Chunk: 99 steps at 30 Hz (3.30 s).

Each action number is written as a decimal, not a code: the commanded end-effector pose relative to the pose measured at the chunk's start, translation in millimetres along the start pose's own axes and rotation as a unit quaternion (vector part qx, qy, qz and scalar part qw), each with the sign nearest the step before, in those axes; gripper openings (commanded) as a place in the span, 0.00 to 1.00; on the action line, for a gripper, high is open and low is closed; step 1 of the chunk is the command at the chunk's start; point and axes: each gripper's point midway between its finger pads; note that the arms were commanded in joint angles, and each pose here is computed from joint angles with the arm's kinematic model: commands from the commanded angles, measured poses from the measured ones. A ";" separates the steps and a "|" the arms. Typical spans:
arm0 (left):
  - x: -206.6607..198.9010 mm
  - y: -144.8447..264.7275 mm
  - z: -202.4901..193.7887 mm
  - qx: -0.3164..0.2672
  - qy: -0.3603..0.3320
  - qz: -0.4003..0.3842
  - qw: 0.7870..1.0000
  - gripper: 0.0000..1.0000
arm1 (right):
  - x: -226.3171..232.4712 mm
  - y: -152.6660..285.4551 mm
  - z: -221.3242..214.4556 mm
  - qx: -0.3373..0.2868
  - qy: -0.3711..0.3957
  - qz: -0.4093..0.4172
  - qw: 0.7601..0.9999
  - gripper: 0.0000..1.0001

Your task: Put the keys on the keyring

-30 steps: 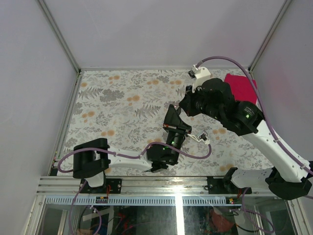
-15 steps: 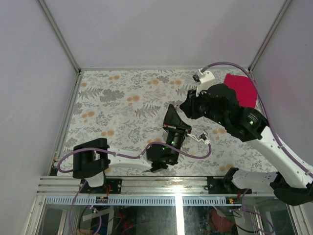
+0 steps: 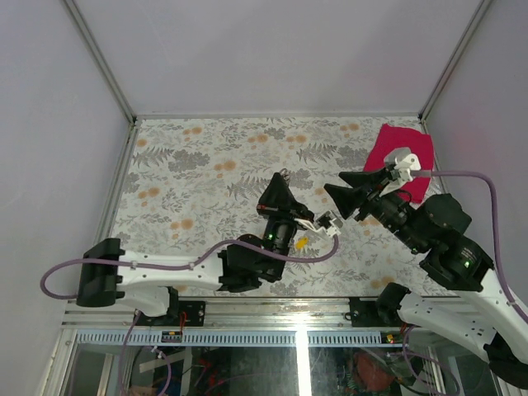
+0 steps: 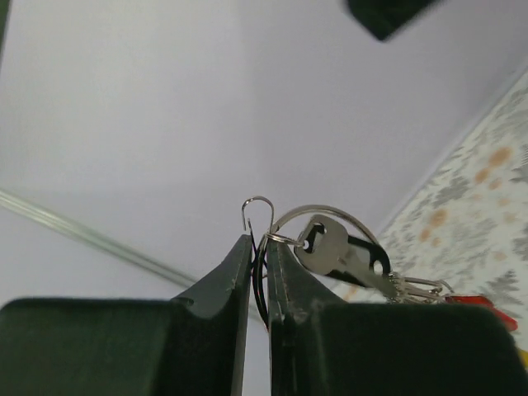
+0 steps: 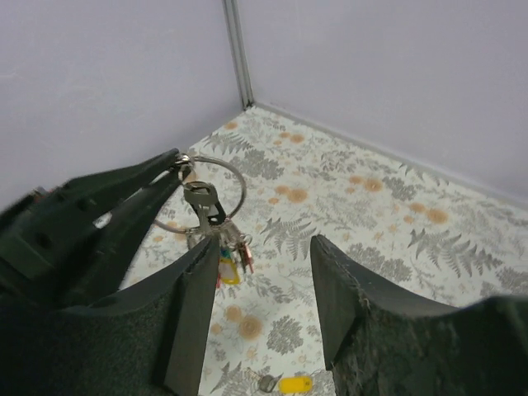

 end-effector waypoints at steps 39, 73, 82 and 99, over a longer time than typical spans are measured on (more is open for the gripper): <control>112.3 86.6 85.4 -0.256 0.524 -0.282 0.762 0.00 | 82.0 12.8 38.5 -0.188 0.067 0.241 0.950 0.57; 124.9 105.1 99.7 -0.297 0.532 -0.323 0.725 0.00 | 139.4 13.5 53.8 -0.184 0.004 0.413 0.892 0.36; 125.6 105.6 100.2 -0.299 0.533 -0.323 0.723 0.00 | 141.6 14.2 53.8 -0.171 0.001 0.421 0.891 0.00; 130.6 107.5 93.0 -0.304 0.546 -0.311 0.716 0.03 | 139.3 16.1 60.2 -0.168 0.013 0.412 0.895 0.00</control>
Point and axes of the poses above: each gripper's point midway between its finger pads, its own y axis back along the fingers, its own x axis along the line the jaws close on, z = x × y, and after that the axes turned 4 degrees about y, right-handed
